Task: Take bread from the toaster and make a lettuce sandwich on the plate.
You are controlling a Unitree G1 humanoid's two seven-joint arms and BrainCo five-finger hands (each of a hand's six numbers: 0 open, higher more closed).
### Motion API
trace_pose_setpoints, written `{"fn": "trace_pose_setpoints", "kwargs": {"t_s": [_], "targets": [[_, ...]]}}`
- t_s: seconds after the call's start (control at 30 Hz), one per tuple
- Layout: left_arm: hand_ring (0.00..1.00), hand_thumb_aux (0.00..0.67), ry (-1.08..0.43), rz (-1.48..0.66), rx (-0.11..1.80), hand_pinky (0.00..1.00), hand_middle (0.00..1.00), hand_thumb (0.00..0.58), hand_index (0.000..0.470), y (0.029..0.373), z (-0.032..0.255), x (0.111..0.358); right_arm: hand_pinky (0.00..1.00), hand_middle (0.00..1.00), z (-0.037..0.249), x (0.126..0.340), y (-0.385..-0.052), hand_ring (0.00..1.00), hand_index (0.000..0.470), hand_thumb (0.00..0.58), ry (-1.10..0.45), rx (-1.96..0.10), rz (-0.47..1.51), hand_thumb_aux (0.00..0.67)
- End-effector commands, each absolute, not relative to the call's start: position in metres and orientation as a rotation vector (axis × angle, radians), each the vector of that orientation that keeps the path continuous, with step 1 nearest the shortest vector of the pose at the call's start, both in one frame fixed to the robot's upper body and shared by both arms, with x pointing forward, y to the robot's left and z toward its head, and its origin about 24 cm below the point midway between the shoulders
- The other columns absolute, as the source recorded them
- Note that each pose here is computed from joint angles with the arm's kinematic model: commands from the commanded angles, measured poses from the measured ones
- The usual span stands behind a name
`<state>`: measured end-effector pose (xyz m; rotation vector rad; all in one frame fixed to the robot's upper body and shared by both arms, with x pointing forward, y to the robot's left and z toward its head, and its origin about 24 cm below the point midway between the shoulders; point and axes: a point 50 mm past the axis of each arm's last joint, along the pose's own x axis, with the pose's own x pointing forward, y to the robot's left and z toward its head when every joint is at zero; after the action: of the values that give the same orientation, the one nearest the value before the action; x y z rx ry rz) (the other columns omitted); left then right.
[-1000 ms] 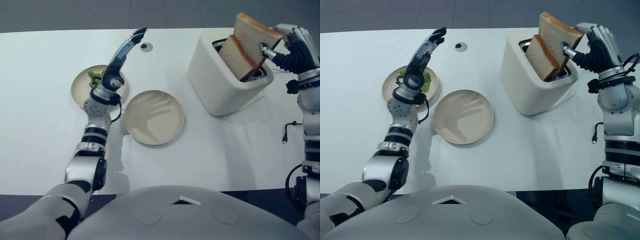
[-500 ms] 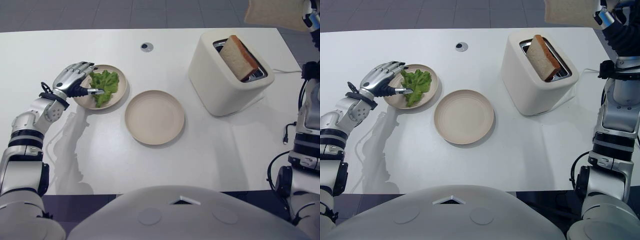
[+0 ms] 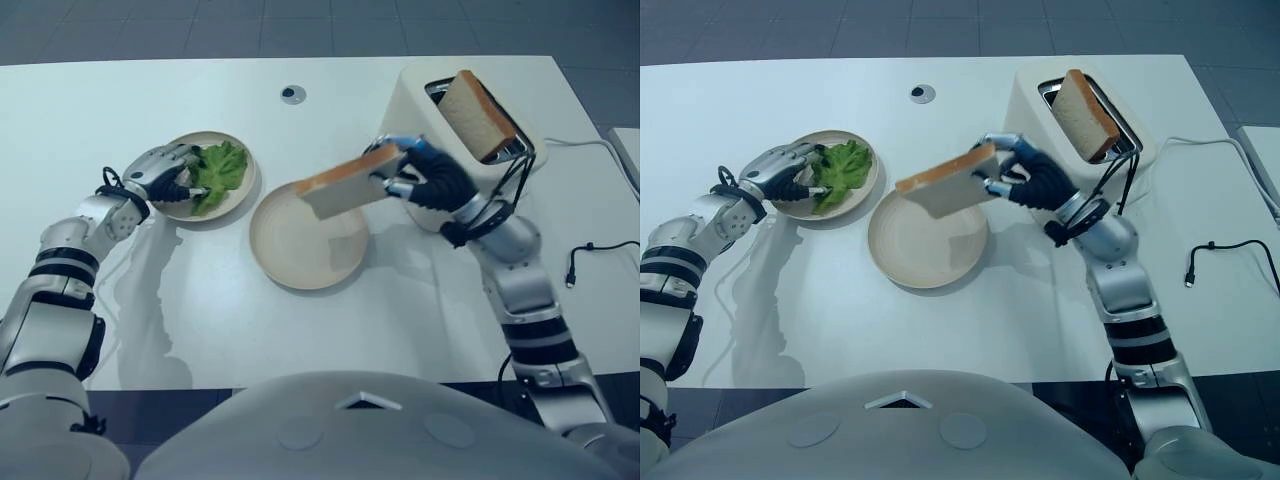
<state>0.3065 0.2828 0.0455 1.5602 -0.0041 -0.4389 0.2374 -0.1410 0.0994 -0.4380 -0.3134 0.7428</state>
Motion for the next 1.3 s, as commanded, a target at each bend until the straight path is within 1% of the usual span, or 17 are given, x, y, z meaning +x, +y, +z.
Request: {"fn": "trace_pose_setpoints", "kwargs": {"t_s": [0.03, 0.07, 0.17, 0.2, 0.23, 0.27, 0.4, 0.57, 0.6, 0.63, 0.67, 0.7, 0.77, 0.9, 1.03, 1.13, 1.3], "targets": [[0.0, 0.376, -0.007, -0.495, 1.547, 0.0, 0.0, 0.468, 0.264, 0.275, 0.038, 0.305, 1.0, 1.0, 0.063, 0.234, -0.132, 1.0, 0.47, 0.58, -0.165, -0.505, 0.815, 0.67], [0.0, 0.394, -0.017, -0.502, 1.54, 0.0, 0.0, 0.482, 0.276, 0.273, 0.038, 0.305, 1.0, 1.0, 0.056, 0.235, -0.13, 1.0, 0.47, 0.58, -0.141, -0.529, 0.824, 0.67], [0.0, 0.531, -0.041, -0.51, 1.524, 0.0, 0.0, 0.555, 0.372, 0.271, 0.039, 0.304, 1.0, 1.0, 0.042, 0.237, -0.126, 1.0, 0.47, 0.58, -0.1, -0.58, 0.839, 0.67], [0.0, 0.549, -0.046, -0.51, 1.521, 0.0, 0.0, 0.561, 0.385, 0.27, 0.039, 0.304, 1.0, 1.0, 0.039, 0.238, -0.125, 1.0, 0.47, 0.58, -0.094, -0.589, 0.84, 0.67], [0.0, 0.638, -0.052, -0.509, 1.521, 0.0, 0.0, 0.579, 0.448, 0.27, 0.039, 0.304, 1.0, 1.0, 0.037, 0.24, -0.124, 1.0, 0.47, 0.58, -0.089, -0.583, 0.836, 0.67], [0.0, 0.67, -0.057, -0.508, 1.519, 0.0, 0.0, 0.58, 0.47, 0.27, 0.039, 0.304, 1.0, 1.0, 0.036, 0.243, -0.123, 1.0, 0.47, 0.58, -0.085, -0.58, 0.823, 0.67], [0.0, 0.67, -0.086, -0.503, 1.508, 0.0, 0.0, 0.58, 0.47, 0.267, 0.041, 0.305, 1.0, 1.0, 0.03, 0.255, -0.123, 1.0, 0.47, 0.58, -0.074, -0.642, 0.759, 0.67], [0.0, 0.67, -0.133, -0.469, 1.511, 0.0, 0.0, 0.58, 0.47, 0.267, 0.047, 0.307, 1.0, 1.0, 0.027, 0.26, -0.119, 1.0, 0.47, 0.58, -0.106, -0.733, 0.728, 0.67], [0.0, 0.67, -0.14, -0.46, 1.513, 0.0, 0.0, 0.58, 0.47, 0.268, 0.048, 0.308, 1.0, 1.0, 0.03, 0.259, -0.119, 1.0, 0.278, 0.484, -0.128, -0.751, 0.728, 0.397], [0.0, 0.67, -0.149, -0.453, 1.512, 0.0, 0.0, 0.58, 0.47, 0.268, 0.05, 0.308, 1.0, 1.0, 0.034, 0.257, -0.12, 1.0, 0.151, 0.313, -0.146, -0.757, 0.728, 0.215], [0.0, 0.67, -0.161, -0.447, 1.512, 0.0, 0.0, 0.58, 0.47, 0.268, 0.051, 0.308, 1.0, 1.0, 0.039, 0.255, -0.121, 1.0, 0.0, 0.0, -0.167, -0.769, 0.729, 0.0], [0.0, 0.67, -0.182, -0.435, 1.515, 0.0, 0.0, 0.58, 0.47, 0.267, 0.053, 0.309, 0.98, 0.98, 0.044, 0.252, -0.123, 0.98, 0.0, 0.0, -0.188, -0.775, 0.731, 0.0], [0.0, 0.67, -0.221, -0.416, 1.519, 0.0, 0.0, 0.58, 0.47, 0.265, 0.057, 0.311, 0.9, 0.9, 0.054, 0.249, -0.128, 0.9, 0.0, 0.0, -0.221, -0.798, 0.723, 0.0], [0.0, 0.67, -0.281, -0.385, 1.519, 0.0, 0.0, 0.58, 0.47, 0.262, 0.064, 0.313, 0.74, 0.74, 0.068, 0.252, -0.139, 0.74, 0.0, 0.0, -0.252, -0.86, 0.657, 0.0], [0.0, 0.67, -0.32, -0.369, 1.509, 0.0, 0.0, 0.58, 0.47, 0.261, 0.068, 0.313, 0.71, 0.71, 0.086, 0.25, -0.141, 0.71, 0.0, 0.0, -0.315, -0.885, 0.614, 0.0], [0.0, 0.67, -0.352, -0.369, 1.48, 0.0, 0.0, 0.58, 0.47, 0.257, 0.07, 0.313, 0.71, 0.71, 0.098, 0.255, -0.147, 0.71, 0.0, 0.0, -0.362, -0.916, 0.52, 0.0], [0.0, 0.67, -0.461, -0.424, 1.31, 0.0, 0.0, 0.58, 0.47, 0.237, 0.074, 0.311, 0.71, 0.71, 0.1, 0.257, -0.149, 0.71, 0.0, 0.0, -0.372, -0.89, 0.483, 0.0]]}}
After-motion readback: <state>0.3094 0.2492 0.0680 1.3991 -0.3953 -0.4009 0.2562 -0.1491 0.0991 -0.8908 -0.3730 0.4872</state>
